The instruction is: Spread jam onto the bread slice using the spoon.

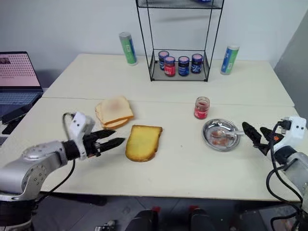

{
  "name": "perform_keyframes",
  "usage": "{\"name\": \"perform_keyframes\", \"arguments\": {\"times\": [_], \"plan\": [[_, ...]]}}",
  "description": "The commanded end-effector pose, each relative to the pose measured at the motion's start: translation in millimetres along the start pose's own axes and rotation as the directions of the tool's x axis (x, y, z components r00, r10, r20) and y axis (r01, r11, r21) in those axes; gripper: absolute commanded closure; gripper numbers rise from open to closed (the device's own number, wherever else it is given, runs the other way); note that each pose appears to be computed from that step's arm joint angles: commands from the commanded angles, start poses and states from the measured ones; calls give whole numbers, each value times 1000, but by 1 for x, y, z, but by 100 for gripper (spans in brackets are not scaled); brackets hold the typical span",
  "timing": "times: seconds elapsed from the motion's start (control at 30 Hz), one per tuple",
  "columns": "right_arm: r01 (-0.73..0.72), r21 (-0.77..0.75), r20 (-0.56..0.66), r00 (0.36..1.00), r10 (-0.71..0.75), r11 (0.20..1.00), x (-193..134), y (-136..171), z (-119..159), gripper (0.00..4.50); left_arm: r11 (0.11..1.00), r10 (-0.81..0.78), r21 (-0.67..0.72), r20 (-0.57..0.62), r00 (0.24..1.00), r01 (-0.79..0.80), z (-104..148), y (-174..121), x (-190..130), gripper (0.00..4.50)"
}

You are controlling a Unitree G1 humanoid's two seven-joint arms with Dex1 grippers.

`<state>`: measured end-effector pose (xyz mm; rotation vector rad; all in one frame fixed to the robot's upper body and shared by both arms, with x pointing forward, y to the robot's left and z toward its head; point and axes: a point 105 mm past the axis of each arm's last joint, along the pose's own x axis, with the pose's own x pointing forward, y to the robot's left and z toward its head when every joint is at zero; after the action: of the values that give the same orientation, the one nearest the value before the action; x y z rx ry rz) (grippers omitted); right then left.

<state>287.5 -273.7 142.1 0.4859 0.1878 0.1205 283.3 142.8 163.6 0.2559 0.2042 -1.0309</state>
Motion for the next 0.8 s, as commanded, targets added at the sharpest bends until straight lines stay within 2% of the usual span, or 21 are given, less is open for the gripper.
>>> {"name": "perform_keyframes", "arguments": {"times": [0.03,0.07,0.27,0.63,0.67,0.7,0.8], "plan": [[-17,130,11,1000,16,991,3,-2,-4,0,958,-231,179,25,973,223,23,-36,17,26],[-10,172,12,1000,8,985,7,-5,-7,0,948,-252,209,24,967,242,25,-37,22,3],[-33,307,16,999,29,951,28,-5,-17,0,916,-277,305,8,961,261,26,-32,38,3],[-69,376,34,998,60,924,58,0,-25,0,907,-269,335,-2,963,254,20,-28,43,3],[-65,377,39,998,54,924,60,-2,-24,36,907,-268,336,-3,964,253,20,-28,43,0],[-64,377,43,998,51,924,60,-4,-24,45,908,-266,336,-3,964,252,20,-28,43,0],[-62,370,55,997,45,927,62,-7,-22,121,908,-261,337,-4,965,247,20,-27,42,0]]}}
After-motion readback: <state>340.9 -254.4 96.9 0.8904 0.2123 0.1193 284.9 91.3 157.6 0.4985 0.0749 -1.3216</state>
